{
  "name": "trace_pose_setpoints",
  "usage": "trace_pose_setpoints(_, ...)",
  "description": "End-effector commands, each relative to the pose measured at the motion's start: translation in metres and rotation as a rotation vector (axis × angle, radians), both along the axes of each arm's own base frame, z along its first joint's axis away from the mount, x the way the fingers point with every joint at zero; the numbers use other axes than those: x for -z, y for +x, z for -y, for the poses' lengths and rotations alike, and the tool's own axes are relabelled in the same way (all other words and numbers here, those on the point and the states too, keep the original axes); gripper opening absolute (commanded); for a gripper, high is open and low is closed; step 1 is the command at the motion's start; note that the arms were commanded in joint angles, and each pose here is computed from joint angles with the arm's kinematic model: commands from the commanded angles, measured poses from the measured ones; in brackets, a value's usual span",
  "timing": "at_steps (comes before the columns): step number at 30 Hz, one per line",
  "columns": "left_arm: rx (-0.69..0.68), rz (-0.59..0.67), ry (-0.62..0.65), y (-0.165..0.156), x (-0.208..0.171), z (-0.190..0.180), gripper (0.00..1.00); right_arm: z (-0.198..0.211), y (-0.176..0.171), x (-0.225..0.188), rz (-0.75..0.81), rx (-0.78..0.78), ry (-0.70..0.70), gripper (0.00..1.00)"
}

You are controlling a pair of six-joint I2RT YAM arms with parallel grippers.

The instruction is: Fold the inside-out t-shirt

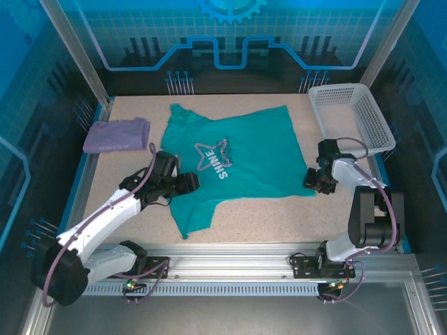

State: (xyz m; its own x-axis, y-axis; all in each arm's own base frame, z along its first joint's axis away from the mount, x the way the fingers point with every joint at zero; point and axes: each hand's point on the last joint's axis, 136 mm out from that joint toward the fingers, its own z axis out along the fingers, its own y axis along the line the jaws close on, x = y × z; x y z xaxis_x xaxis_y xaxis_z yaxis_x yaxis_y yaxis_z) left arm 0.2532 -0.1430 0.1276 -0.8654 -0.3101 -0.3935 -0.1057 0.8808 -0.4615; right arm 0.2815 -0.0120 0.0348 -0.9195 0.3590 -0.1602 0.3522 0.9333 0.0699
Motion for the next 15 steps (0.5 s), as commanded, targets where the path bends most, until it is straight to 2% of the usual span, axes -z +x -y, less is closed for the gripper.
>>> trace_pose_setpoints(1,-0.057,-0.115,0.075,-0.035,0.023,-0.022,0.62,-0.009,-0.002,0.015,-0.04,0.015,0.066,0.39)
trace_pose_setpoints(3,-0.069,-0.145,0.101,-0.048,0.027,-0.028,0.63,-0.011,-0.003,0.017,-0.045,0.016,0.079,0.37)
trace_pose_setpoints(7,-0.071,-0.193,0.136,-0.067,0.035,-0.032,0.63,-0.007,-0.008,0.012,-0.051,0.019,0.058,0.43)
trace_pose_setpoints(12,-0.058,-0.211,0.135,-0.073,0.04,-0.027,0.63,0.003,-0.018,0.0,-0.044,0.031,0.001,0.46)
trace_pose_setpoints(15,-0.045,-0.212,0.14,-0.073,0.04,-0.025,0.64,0.005,-0.022,0.001,-0.05,0.049,0.013,0.45)
